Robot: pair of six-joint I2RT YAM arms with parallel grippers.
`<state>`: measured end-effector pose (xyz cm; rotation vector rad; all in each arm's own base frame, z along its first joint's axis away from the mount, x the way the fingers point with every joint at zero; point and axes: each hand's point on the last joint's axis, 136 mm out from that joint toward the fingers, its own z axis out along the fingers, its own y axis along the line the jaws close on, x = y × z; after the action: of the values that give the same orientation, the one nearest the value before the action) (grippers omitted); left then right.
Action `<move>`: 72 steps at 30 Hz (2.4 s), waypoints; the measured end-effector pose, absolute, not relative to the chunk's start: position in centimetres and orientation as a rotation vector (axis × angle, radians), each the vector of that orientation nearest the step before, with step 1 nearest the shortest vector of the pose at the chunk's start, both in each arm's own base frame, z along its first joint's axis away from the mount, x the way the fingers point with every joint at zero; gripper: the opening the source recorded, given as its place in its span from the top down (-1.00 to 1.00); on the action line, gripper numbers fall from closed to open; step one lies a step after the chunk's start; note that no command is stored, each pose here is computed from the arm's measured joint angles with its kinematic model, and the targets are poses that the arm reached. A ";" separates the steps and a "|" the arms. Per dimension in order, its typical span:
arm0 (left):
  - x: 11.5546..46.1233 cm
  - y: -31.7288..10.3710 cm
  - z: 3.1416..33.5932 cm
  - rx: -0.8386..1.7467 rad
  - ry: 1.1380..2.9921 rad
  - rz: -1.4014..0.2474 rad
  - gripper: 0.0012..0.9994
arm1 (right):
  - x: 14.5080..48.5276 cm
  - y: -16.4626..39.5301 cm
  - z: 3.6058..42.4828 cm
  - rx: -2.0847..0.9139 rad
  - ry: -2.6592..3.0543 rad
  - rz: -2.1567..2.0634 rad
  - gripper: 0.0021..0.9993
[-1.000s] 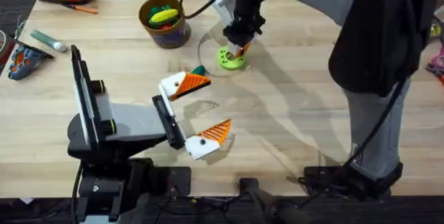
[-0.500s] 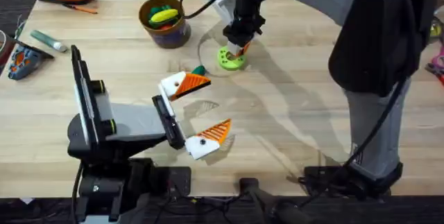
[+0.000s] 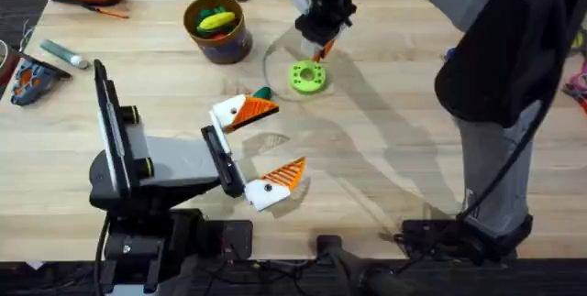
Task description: Pick up the gripper from the table and insert it into the empty holder that is missing its gripper. Then pick up a screw, insert it into the mounting hole, and use the screwdriver to tighten it. Finally, clean up the table by picking up the vegetable and placing it into the bucket.
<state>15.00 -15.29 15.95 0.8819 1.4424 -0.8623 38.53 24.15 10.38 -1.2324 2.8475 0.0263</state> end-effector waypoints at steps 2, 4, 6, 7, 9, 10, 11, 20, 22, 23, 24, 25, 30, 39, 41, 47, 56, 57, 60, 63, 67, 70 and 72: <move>15.0 -15.3 16.0 0.882 1.442 -0.862 -0.97 | 38.9 24.1 11.4 -1.219 2.832 0.030 0.99; 15.0 -15.3 16.0 0.882 1.442 -0.862 -0.97 | 39.2 24.0 12.5 -1.205 2.820 0.033 0.99; 15.0 -15.3 16.0 0.882 1.442 -0.862 -0.97 | 39.4 24.0 13.6 -1.193 2.806 0.036 0.99; 15.0 -15.3 16.0 0.882 1.442 -0.862 -0.97 | 39.5 23.9 14.2 -1.187 2.797 0.037 0.99; 15.0 -15.3 15.9 0.882 1.442 -0.862 -0.97 | 39.6 23.9 15.5 -1.177 2.779 0.038 0.99; 15.0 -15.3 15.9 0.882 1.442 -0.863 -0.97 | 39.5 23.8 16.1 -1.175 2.774 0.038 0.99; 15.0 -15.3 16.0 0.882 1.442 -0.862 -0.97 | 39.4 23.8 16.7 -1.173 2.769 0.039 0.99; 15.0 -15.3 15.9 0.882 1.442 -0.862 -0.97 | 39.4 23.9 21.8 -1.114 2.679 0.076 0.99; 15.0 -15.3 16.0 0.882 1.442 -0.862 -0.97 | 39.5 24.4 22.9 -1.096 2.644 0.110 0.99; 15.0 -15.3 15.9 0.882 1.442 -0.862 -0.97 | 39.5 24.6 23.4 -1.090 2.630 0.123 0.99; 15.0 -15.3 16.0 0.882 1.442 -0.862 -0.97 | 39.6 24.7 23.8 -1.085 2.617 0.134 0.99; 15.0 -15.3 15.9 0.882 1.443 -0.863 -0.97 | 39.6 24.8 24.1 -1.080 2.609 0.142 0.99; 15.0 -15.3 15.9 0.882 1.442 -0.862 -0.97 | 39.0 25.8 24.3 -1.091 2.598 0.163 0.99; 15.0 -15.3 16.0 0.882 1.442 -0.862 -0.97 | 36.0 25.7 22.8 -1.164 2.685 0.133 0.99; 15.0 -15.3 16.0 0.882 1.442 -0.862 -0.97 | 35.0 24.7 22.7 -1.170 2.715 0.107 0.99; 15.0 -15.3 16.0 0.882 1.442 -0.862 -0.97 | 32.9 23.2 24.0 -1.166 2.722 0.095 0.99; 15.0 -15.3 16.0 0.882 1.442 -0.862 -0.97 | 30.5 23.0 24.2 -1.176 2.696 0.112 0.99; 15.0 -15.3 16.0 0.882 1.442 -0.862 -0.97 | 30.2 23.2 24.1 -1.184 2.689 0.115 0.99; 15.0 -15.3 15.9 0.882 1.442 -0.862 -0.97 | 29.3 23.9 24.0 -1.218 2.670 0.121 0.99; 15.0 -15.3 15.9 0.882 1.443 -0.862 -0.97 | 28.4 25.0 24.1 -1.267 2.646 0.128 0.99; 15.0 -15.3 15.9 0.882 1.442 -0.862 -0.97 | 26.6 25.7 24.0 -1.340 2.644 0.124 0.99; 15.0 -15.3 16.0 0.882 1.442 -0.862 -0.97 | 25.7 26.2 24.4 -1.378 2.629 0.125 0.99; 15.0 -15.3 16.0 0.882 1.442 -0.862 -0.97 | 25.2 26.5 24.8 -1.397 2.615 0.129 0.99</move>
<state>14.99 -15.30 15.95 0.8821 1.4422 -0.8624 25.25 26.50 24.76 -1.3971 2.6151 0.1287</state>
